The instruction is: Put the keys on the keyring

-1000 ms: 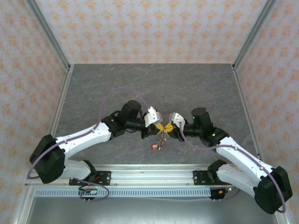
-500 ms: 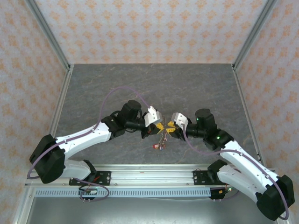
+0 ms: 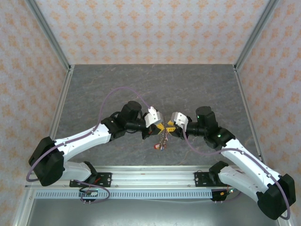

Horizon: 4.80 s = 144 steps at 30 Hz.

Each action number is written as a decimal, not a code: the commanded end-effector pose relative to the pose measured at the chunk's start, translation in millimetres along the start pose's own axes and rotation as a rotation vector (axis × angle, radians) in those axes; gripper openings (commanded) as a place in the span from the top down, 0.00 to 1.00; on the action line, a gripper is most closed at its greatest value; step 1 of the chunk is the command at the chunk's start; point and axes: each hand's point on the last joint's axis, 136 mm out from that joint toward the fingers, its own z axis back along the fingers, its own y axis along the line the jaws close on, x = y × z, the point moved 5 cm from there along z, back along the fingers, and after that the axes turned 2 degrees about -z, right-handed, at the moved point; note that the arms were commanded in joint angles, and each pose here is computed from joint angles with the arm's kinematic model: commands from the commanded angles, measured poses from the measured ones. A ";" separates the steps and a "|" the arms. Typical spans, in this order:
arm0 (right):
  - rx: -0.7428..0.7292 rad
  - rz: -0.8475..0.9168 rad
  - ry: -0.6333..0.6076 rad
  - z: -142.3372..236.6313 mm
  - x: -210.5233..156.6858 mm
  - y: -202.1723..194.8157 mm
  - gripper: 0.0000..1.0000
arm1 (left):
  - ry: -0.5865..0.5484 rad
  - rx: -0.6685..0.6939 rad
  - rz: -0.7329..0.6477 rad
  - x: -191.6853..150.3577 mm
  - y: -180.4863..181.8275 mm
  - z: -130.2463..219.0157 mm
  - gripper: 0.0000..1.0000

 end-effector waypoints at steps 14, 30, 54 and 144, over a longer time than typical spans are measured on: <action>0.082 0.047 -0.012 -3.8 16.0 -0.6 0.73 | -0.055 0.022 -0.072 21.6 -1.6 12.2 1.00; 0.106 0.029 -0.010 -12.9 11.9 -2.8 0.84 | -0.057 -0.004 -0.081 23.7 -5.1 13.3 1.00; 0.136 0.006 0.077 -5.5 23.7 0.0 1.00 | 0.081 0.090 -0.092 5.5 7.2 11.4 0.79; 0.063 -0.036 0.083 -0.3 19.6 -2.7 0.91 | -0.070 0.006 -0.069 23.1 -5.6 2.5 1.00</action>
